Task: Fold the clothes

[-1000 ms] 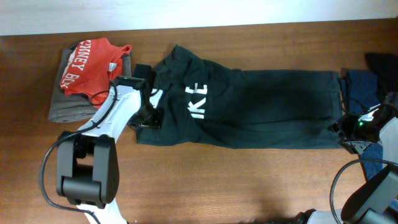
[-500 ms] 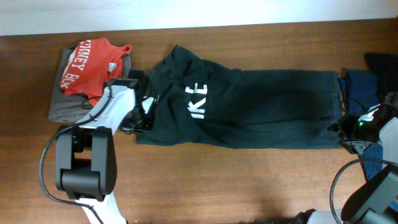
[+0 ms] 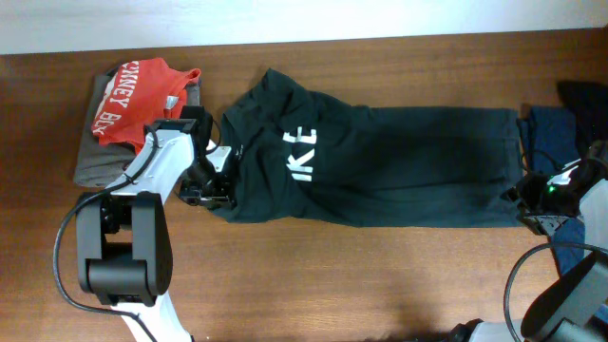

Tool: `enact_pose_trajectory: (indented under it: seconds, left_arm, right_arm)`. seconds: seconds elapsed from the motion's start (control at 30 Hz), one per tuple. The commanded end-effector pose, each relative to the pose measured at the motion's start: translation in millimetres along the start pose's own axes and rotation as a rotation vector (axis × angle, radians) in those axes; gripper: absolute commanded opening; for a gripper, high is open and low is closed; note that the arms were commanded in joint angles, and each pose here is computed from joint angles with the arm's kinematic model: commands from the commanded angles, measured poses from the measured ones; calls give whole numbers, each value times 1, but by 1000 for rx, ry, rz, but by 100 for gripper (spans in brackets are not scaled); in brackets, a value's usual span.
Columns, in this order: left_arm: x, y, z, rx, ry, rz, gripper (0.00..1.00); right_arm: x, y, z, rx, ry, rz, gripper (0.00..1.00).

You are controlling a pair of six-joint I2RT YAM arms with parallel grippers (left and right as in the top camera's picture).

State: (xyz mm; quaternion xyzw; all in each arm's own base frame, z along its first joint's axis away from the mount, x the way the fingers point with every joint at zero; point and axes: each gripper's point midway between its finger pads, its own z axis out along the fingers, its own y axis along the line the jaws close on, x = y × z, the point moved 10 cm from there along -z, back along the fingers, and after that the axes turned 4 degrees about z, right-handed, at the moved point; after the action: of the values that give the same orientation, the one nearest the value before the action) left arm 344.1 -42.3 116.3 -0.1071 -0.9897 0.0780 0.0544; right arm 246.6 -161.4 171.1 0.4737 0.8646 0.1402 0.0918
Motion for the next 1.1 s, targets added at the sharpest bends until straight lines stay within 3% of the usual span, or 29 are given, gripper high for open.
enact_pose_trajectory:
  seconds: [0.0, 0.17, 0.3, 0.67, 0.73, 0.77, 0.83, 0.97, 1.0, 1.07]
  left_arm:
    - [3, 7, -10, -36, -14, -7, 48]
    - [0, 21, -34, -45, -94, -52, 45]
    - [-4, 11, -49, 84, -176, -9, 46]
    - [8, -9, -1, 136, -135, 103, 53]
    - [10, -8, 5, 128, -133, 103, 46]
    - [11, -6, 6, 113, -130, 100, 37]
    - [13, -1, 6, 71, -115, 85, 1]
    - [22, 18, 3, -48, -55, -14, 1]
    - [23, 23, 2, -45, -55, -31, 0]
    - [24, 31, 0, -19, -70, -59, 1]
  right_arm:
    - [1, -1, 2, 6, 11, -5, 56]
    - [1, -1, 2, 6, 9, -5, 56]
    - [0, -1, 2, 5, 8, -6, 56]
    - [1, -1, 2, 5, 8, -5, 56]
    - [1, -1, 2, 5, 8, -5, 56]
    - [1, -1, 2, 5, 8, -5, 56]
    - [1, -1, 2, 6, 10, -5, 56]
    - [1, -1, 2, 6, 10, -5, 54]
    - [1, -1, 2, 6, 11, -5, 44]
    - [1, -1, 2, 6, 12, -30, 38]
